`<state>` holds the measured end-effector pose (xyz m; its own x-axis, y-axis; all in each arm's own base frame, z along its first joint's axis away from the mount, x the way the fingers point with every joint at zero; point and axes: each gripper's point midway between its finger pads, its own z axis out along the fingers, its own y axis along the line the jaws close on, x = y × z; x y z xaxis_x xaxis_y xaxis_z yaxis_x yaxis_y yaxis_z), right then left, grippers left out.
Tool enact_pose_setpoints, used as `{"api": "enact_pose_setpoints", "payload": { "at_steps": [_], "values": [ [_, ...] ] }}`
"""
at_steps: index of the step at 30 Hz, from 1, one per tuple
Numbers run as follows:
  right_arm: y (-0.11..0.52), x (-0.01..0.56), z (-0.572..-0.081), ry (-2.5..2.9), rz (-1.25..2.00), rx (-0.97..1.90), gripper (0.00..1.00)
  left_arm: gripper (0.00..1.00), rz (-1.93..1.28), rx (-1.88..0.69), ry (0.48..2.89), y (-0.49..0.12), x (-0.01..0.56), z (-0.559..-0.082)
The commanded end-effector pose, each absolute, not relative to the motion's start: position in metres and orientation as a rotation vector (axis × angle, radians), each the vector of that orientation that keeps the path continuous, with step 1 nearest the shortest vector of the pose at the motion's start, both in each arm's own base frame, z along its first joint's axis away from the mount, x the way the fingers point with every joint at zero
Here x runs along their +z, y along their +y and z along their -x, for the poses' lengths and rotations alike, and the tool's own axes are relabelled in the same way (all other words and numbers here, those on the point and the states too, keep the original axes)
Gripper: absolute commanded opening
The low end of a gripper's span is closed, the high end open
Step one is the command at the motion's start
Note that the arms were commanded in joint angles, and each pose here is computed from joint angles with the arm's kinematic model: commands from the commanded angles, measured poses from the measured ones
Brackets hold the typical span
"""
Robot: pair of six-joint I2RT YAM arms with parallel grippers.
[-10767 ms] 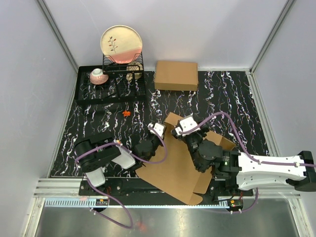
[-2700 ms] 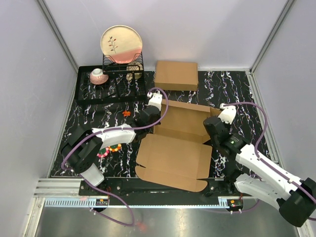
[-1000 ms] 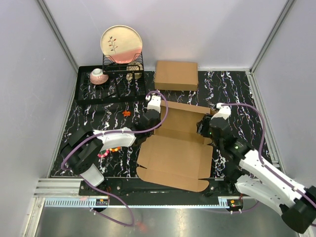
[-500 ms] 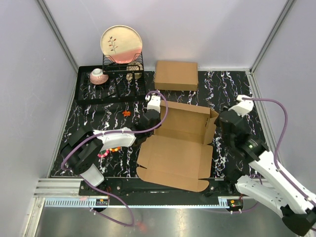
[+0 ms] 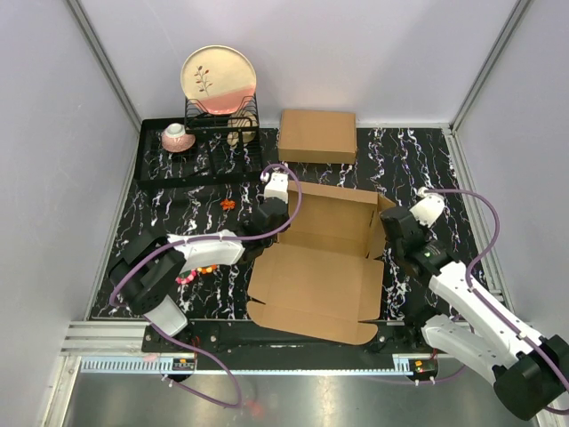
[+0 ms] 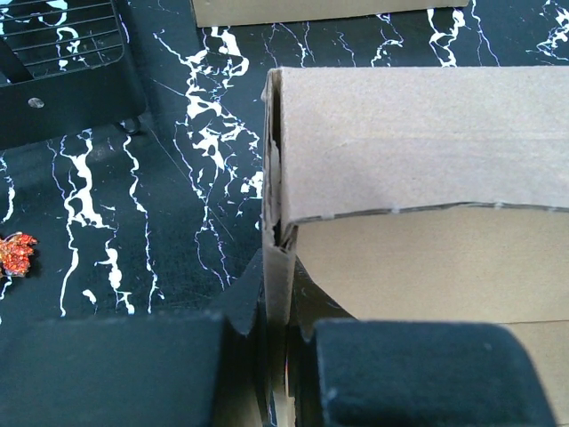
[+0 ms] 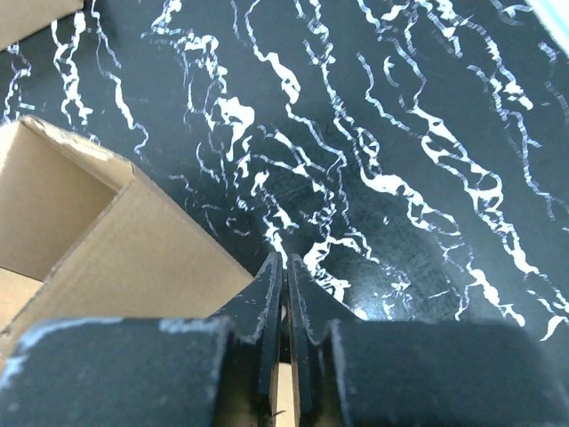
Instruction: Fold the paper box
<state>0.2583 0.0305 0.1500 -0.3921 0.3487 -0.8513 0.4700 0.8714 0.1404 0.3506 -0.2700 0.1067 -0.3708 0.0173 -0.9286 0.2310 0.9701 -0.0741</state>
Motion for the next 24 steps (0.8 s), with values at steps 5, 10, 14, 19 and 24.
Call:
{"api": "enact_pose_setpoints", "payload": {
  "at_steps": [5,10,14,19,24],
  "values": [
    [0.065,0.138,-0.274,2.024,-0.551,0.072,0.18,0.00,-0.184,-0.214,1.980,-0.262,0.095,-0.338],
    [0.073,0.136,-0.275,2.021,-0.521,0.130,0.20,0.00,-0.185,-0.211,1.974,-0.261,0.095,-0.338],
    [0.086,0.134,-0.279,2.033,-0.444,0.186,0.22,0.00,-0.189,-0.221,1.971,-0.263,0.094,-0.338],
    [0.092,0.125,-0.279,2.061,-0.414,0.204,0.25,0.00,-0.192,-0.229,1.971,-0.265,0.094,-0.338],
    [0.084,0.127,-0.282,2.039,-0.418,0.150,0.52,0.00,-0.191,-0.226,1.961,-0.262,0.095,-0.338]
  ]
}}
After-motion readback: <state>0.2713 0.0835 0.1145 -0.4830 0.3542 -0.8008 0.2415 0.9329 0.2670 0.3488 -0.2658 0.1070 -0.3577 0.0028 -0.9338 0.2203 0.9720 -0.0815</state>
